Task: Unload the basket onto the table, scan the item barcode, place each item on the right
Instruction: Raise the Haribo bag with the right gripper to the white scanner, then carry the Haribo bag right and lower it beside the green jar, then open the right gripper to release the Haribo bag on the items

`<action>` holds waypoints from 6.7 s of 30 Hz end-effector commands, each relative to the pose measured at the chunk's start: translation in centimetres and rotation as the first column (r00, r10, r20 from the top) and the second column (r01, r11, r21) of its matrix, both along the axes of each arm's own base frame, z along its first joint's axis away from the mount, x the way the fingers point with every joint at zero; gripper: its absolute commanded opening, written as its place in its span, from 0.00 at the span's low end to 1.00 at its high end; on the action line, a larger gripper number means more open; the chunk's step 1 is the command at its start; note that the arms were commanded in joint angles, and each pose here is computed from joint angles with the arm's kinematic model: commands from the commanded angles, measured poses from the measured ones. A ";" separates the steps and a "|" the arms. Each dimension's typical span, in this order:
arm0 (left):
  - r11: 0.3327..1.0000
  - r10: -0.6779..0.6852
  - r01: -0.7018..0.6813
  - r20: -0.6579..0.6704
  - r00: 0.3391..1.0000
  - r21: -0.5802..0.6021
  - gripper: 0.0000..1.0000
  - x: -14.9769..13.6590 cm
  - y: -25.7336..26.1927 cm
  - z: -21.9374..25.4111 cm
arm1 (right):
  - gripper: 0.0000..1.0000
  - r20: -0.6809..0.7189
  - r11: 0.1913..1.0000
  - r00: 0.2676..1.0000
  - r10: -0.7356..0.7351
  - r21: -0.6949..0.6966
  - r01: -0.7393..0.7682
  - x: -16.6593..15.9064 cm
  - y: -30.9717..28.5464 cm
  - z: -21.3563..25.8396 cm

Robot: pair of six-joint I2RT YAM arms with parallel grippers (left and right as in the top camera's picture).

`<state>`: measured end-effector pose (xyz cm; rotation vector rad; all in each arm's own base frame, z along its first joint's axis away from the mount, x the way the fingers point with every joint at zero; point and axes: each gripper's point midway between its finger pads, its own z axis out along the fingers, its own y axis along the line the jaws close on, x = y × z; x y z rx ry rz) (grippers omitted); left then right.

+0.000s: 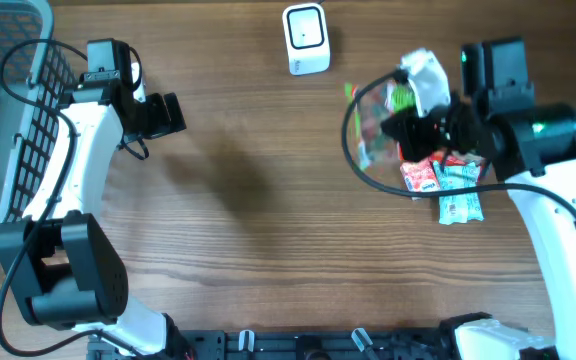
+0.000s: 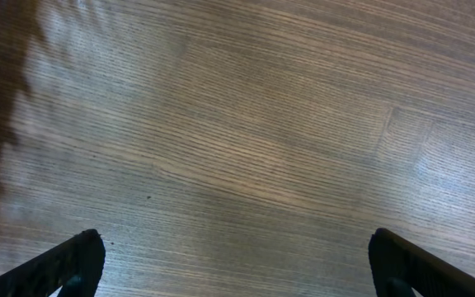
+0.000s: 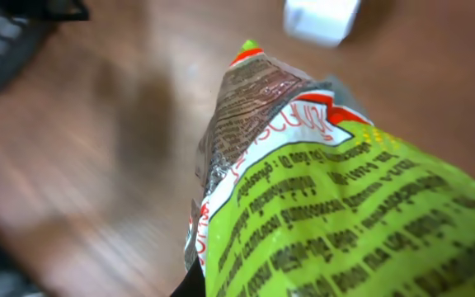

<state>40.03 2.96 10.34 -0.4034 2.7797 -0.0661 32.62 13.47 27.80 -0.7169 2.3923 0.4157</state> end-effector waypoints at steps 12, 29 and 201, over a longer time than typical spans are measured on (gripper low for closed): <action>1.000 0.003 -0.003 0.013 1.000 0.006 1.00 0.2 0.2 0.4 | 0.04 0.390 0.826 0.850 0.354 -0.557 -0.088 9.4 4.5 2.5; 1.000 0.003 -0.003 0.013 1.000 0.006 1.00 0.2 0.2 0.4 | 0.04 0.523 0.523 0.590 0.616 -0.831 0.190 25.4 10.9 -5.5; 1.000 0.003 -0.003 0.013 1.000 0.006 1.00 0.2 0.2 0.4 | 1.00 -0.025 0.965 0.965 -0.262 -0.027 0.261 -0.2 -1.7 -3.1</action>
